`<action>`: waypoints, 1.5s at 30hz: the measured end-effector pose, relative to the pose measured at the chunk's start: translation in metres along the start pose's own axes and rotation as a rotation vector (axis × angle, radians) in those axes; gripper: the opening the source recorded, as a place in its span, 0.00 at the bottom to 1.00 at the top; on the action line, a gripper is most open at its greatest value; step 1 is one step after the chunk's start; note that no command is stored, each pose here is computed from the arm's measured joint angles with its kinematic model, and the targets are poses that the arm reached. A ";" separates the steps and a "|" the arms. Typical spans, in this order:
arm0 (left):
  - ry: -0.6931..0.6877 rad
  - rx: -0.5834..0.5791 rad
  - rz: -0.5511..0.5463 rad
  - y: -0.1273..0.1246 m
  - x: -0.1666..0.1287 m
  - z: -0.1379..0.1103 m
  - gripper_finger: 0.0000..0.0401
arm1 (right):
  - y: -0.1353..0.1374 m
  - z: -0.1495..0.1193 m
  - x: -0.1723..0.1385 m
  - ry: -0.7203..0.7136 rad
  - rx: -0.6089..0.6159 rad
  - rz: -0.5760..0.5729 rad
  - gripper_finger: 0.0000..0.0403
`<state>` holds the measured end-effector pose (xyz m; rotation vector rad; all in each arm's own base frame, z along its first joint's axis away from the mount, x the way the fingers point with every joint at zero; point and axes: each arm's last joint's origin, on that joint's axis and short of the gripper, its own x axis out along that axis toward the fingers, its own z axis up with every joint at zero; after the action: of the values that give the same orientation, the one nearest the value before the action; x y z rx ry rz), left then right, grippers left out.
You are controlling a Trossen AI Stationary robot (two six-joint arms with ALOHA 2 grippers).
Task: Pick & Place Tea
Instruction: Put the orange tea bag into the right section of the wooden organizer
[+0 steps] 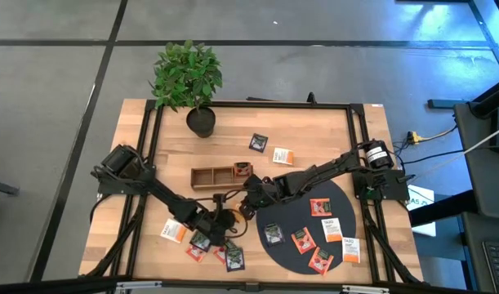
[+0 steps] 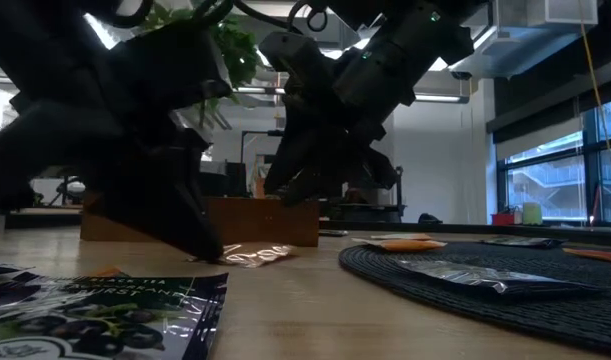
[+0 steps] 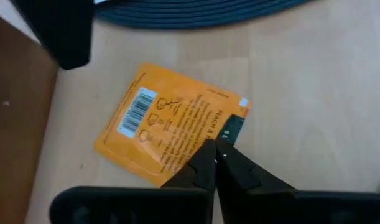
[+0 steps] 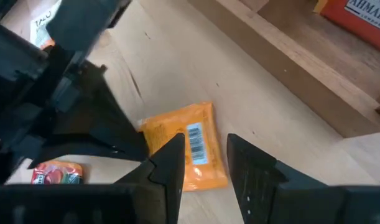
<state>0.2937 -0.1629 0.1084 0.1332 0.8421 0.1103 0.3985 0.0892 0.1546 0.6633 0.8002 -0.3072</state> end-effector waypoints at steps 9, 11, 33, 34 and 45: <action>0.008 -0.001 -0.037 -0.004 0.002 -0.001 0.01 | 0.000 -0.001 0.000 0.032 0.002 0.019 0.39; 0.010 0.002 -0.043 -0.005 0.002 -0.002 0.01 | 0.000 -0.002 0.000 0.057 0.003 0.035 0.45; 0.000 0.035 -0.071 -0.010 0.000 -0.003 0.01 | -0.006 -0.019 0.033 0.189 0.081 0.106 0.66; -0.003 0.034 -0.068 -0.010 0.000 -0.003 0.00 | -0.007 -0.019 0.034 0.197 0.081 0.110 0.66; -0.010 0.043 -0.057 -0.009 0.001 -0.003 0.00 | -0.004 -0.020 0.036 0.236 0.029 0.192 0.66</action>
<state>0.2927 -0.1718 0.1047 0.1503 0.8383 0.0385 0.4092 0.0993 0.1160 0.8074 0.9501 -0.0660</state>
